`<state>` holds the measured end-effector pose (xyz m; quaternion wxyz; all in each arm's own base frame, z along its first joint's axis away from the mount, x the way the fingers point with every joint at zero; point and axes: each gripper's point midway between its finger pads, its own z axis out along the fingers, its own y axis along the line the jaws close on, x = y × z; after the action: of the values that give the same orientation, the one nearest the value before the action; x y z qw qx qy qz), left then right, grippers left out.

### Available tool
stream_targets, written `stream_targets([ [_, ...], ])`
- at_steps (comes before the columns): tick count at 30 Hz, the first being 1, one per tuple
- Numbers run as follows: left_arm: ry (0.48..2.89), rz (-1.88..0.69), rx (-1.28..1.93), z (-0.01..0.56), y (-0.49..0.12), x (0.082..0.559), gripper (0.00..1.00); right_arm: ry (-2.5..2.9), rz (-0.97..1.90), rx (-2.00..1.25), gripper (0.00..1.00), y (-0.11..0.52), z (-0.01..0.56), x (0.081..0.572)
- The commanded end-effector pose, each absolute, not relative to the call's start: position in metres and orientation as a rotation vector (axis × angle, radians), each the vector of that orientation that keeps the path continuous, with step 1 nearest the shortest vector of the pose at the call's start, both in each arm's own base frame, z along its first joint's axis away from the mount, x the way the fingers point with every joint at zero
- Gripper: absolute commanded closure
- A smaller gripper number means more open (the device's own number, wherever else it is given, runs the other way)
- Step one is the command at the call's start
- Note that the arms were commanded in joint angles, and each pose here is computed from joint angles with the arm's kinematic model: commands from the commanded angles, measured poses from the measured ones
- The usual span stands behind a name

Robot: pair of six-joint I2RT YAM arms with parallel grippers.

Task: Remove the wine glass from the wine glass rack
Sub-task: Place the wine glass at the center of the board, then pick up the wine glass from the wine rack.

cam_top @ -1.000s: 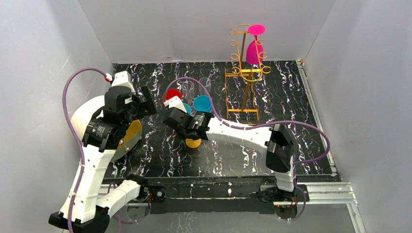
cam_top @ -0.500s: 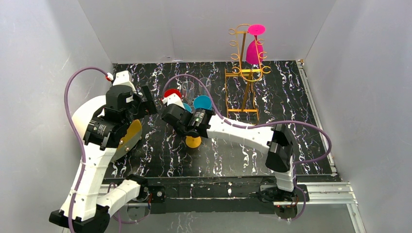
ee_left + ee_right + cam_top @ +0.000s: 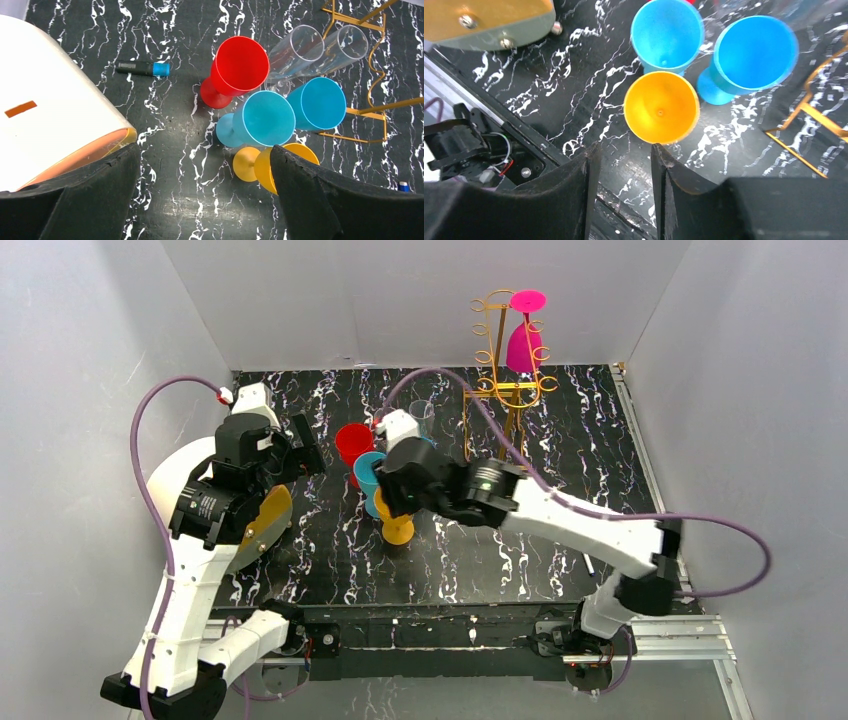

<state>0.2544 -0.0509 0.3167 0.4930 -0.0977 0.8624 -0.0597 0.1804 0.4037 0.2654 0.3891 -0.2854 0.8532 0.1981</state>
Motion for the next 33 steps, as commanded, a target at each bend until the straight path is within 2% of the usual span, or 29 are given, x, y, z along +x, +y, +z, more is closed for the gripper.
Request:
stream_targets([
  [1,2.065,-0.219,-0.201,0.332,-0.059,0.250,0.02,2.057,0.481,-0.624,0.49,0.353,0.315,0.183],
  [4,2.075,-0.256,-0.171,0.331,-0.066,0.250,0.02,2.056,0.472,-0.619,0.42,0.318,0.317,0.173],
  [7,2.079,-0.272,-0.152,0.331,-0.070,0.250,0.02,2.108,0.467,-0.686,0.32,0.287,0.281,0.154],
  [15,2.090,-0.310,-0.131,0.326,-0.078,0.254,0.02,2.261,0.190,-0.071,0.18,0.163,0.215,0.158],
  [19,2.108,-0.334,-0.124,0.322,-0.084,0.257,0.02,2.236,0.205,0.095,0.18,0.137,0.211,0.174],
  [24,2.107,-0.410,-0.104,0.324,-0.097,0.262,0.02,2.376,0.109,0.207,0.14,0.110,0.172,0.196],
  [29,2.091,-0.581,-0.085,0.330,-0.123,0.265,0.02,2.459,0.269,0.292,0.13,0.091,0.153,0.235],
  [33,2.127,-0.501,-0.073,0.321,-0.114,0.264,0.02,2.426,0.449,0.362,0.14,0.081,0.168,0.267],
])
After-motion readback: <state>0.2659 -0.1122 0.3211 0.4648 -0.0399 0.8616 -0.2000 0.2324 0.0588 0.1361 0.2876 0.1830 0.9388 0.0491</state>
